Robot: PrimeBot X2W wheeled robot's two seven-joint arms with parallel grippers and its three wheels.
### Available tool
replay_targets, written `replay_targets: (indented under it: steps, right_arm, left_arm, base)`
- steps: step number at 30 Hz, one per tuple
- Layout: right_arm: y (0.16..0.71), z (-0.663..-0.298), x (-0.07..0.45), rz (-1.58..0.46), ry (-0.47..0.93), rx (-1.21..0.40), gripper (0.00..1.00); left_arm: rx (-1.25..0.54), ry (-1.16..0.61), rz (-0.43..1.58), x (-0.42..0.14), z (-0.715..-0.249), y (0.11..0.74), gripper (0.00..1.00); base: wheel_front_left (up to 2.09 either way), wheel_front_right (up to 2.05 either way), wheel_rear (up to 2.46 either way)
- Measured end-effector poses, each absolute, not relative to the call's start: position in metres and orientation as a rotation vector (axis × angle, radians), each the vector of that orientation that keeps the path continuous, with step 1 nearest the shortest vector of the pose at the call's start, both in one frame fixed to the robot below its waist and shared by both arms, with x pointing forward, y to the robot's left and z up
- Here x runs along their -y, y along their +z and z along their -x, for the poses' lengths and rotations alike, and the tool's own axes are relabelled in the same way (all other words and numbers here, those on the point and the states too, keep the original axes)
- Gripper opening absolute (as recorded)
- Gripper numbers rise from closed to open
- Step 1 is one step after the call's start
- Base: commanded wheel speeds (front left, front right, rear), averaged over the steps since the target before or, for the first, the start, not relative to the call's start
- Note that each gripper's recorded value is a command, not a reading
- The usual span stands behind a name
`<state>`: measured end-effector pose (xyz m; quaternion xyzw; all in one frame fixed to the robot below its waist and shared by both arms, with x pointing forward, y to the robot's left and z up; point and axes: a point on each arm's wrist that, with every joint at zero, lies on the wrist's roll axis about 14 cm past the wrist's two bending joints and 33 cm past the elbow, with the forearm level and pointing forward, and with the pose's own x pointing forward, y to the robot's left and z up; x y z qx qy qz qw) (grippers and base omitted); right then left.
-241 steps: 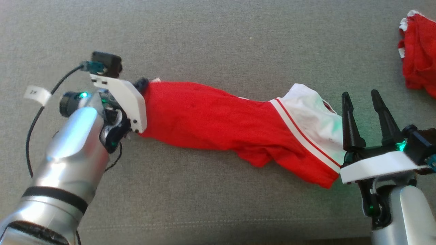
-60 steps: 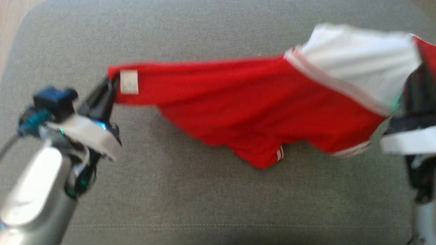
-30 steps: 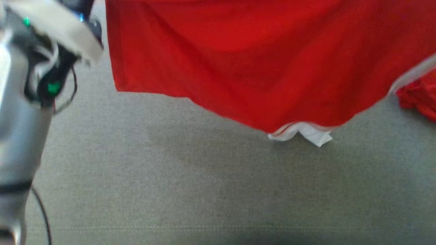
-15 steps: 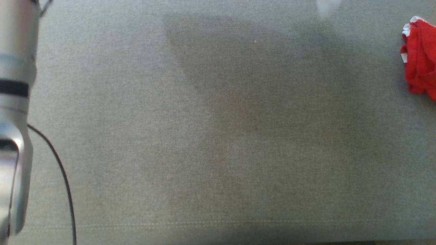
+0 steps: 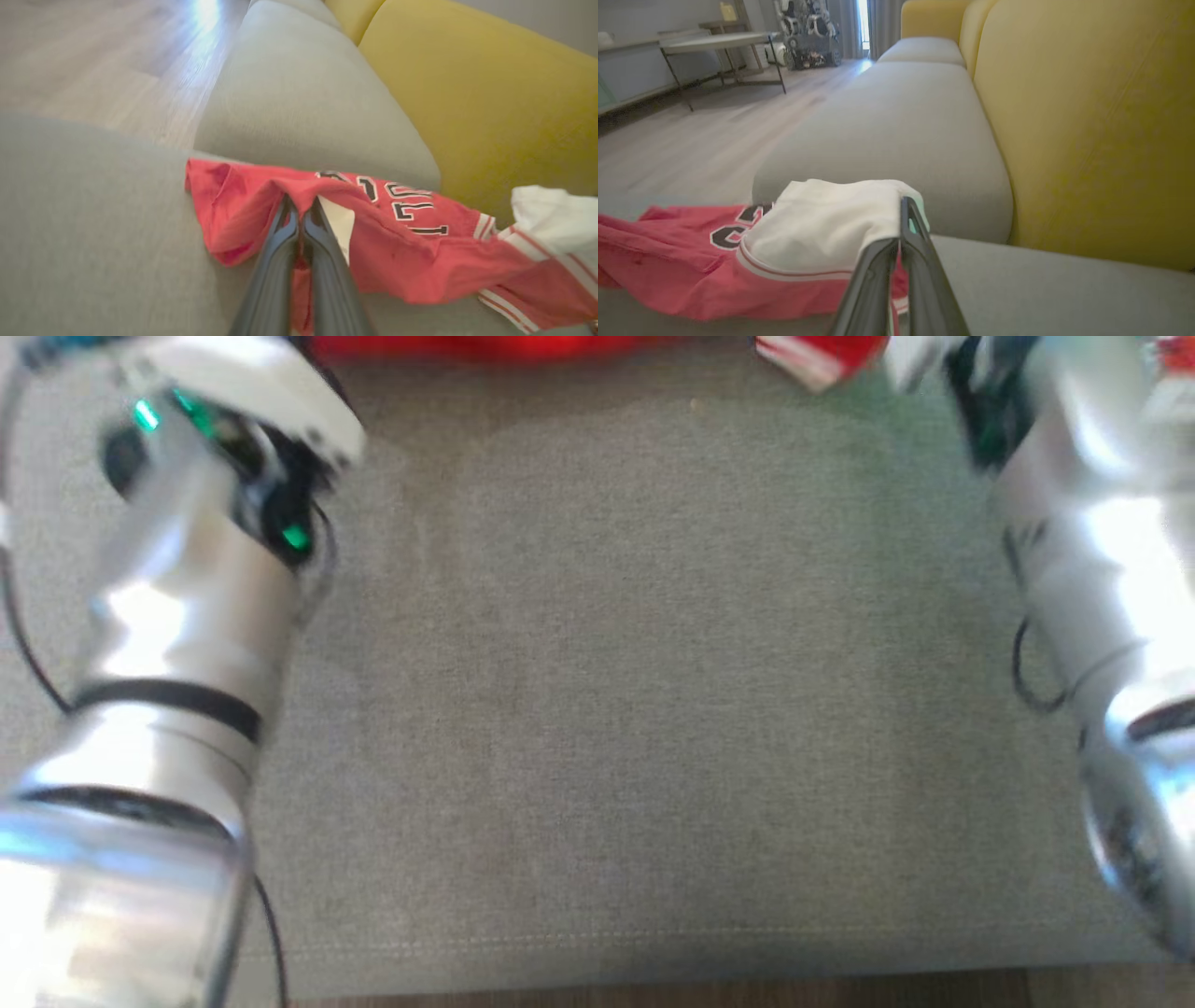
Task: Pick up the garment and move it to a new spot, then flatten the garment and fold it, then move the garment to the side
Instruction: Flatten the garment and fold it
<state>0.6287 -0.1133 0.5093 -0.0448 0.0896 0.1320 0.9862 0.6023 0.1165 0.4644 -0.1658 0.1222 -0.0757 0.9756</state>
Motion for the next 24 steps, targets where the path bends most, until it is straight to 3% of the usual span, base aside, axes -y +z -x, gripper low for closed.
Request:
replay_targets:
  steps: [4,9,16,24]
  right_arm:
    - [0.456,-0.606,0.093,0.028,0.317,-0.272,0.0]
    - [0.43,-0.576,0.084,-0.063,0.334,-0.302,0.0]
    - [0.395,-0.504,0.125,-0.128,0.282,-0.36,0.0]
    - [0.407,-0.427,0.163,-0.248,0.187,-0.349,0.0]
  left_arm:
    - [-0.314,-0.126,0.406,-0.115,-0.579,0.427,0.0]
    - [-0.357,-0.124,0.422,-0.118,-0.543,0.402,0.0]
    - [-0.334,-0.128,0.373,-0.143,-0.491,0.395,0.0]
    - [-0.267,-0.173,0.281,-0.151,-0.443,0.412,0.0]
  base:
    - [0.0,0.0,0.0]
    - [0.0,0.0,0.0]
    - [0.0,0.0,0.0]
    - [0.0,0.0,0.0]
